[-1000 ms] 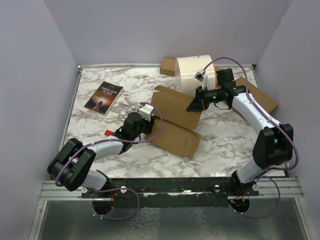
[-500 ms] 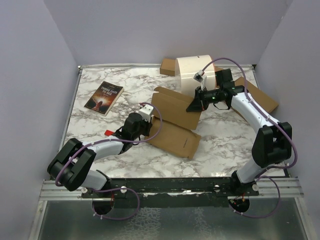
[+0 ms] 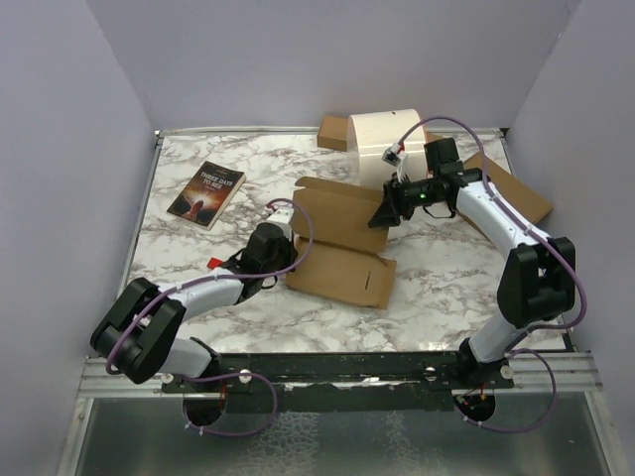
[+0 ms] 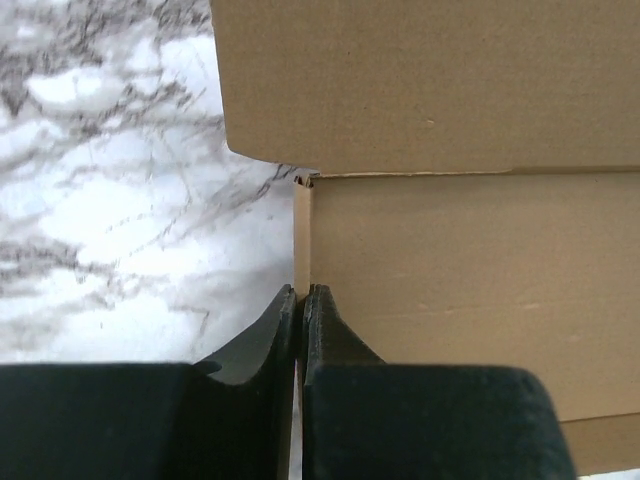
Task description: Fold the paper box
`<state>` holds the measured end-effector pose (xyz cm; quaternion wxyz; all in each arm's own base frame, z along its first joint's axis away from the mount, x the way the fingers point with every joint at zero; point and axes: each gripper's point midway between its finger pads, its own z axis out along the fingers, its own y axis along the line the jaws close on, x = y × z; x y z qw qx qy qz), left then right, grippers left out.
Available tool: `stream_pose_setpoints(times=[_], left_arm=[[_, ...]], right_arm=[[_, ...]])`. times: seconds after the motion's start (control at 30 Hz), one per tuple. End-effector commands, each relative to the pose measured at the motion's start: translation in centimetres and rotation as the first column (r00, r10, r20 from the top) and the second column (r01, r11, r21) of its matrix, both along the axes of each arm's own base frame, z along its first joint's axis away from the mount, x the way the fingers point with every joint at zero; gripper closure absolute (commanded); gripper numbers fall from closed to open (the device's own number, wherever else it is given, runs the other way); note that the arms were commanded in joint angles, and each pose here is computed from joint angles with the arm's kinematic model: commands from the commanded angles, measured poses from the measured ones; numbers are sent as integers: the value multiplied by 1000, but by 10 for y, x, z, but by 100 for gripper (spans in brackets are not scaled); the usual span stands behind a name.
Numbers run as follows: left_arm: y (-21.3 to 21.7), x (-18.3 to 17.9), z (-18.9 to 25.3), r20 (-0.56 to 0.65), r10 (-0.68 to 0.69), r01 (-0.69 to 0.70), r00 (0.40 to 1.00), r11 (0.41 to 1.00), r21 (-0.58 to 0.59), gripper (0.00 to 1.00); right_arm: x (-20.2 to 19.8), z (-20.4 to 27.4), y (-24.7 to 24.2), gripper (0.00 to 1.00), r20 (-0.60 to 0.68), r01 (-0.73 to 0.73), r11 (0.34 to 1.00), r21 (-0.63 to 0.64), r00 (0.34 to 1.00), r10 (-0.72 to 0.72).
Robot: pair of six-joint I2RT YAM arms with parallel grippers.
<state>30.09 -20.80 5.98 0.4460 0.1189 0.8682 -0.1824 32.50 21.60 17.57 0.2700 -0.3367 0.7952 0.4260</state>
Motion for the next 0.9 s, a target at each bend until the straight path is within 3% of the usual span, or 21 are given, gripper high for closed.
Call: stream_pose_setpoints(times=[0.0, 0.1, 0.2, 0.43, 0.53, 0.7, 0.87], left_arm=[[18, -17, -5, -119, 159, -164, 980, 986, -32, 100], [23, -28, -8, -174, 205, -216, 963, 975, -47, 100], [29, -39, -14, -226, 244, -261, 943, 964, -50, 100], [30, -66, -37, -368, 270, -313, 890, 948, -62, 98], [28, -68, -39, -380, 274, -319, 883, 946, -59, 85], [29, -63, -28, -351, 291, -334, 890, 940, -68, 68], [24, -61, -20, -338, 277, -326, 899, 941, -96, 61]], right_arm=[[3, 10, -7, 40, 84, 8, 1000, -30, 996, -6], [3, 13, -16, 21, 134, 31, 999, -37, 991, -25], [1, 15, -27, 12, 170, 50, 998, -33, 984, -44], [-22, 6, -41, 10, 225, 58, 998, 31, 972, -64], [-31, -9, -43, 5, 185, 92, 994, 61, 978, -102], [-41, -52, -50, 5, 3, 243, 969, 46, 970, -244], [-47, -65, -47, 9, -76, 261, 964, 49, 963, -257]])
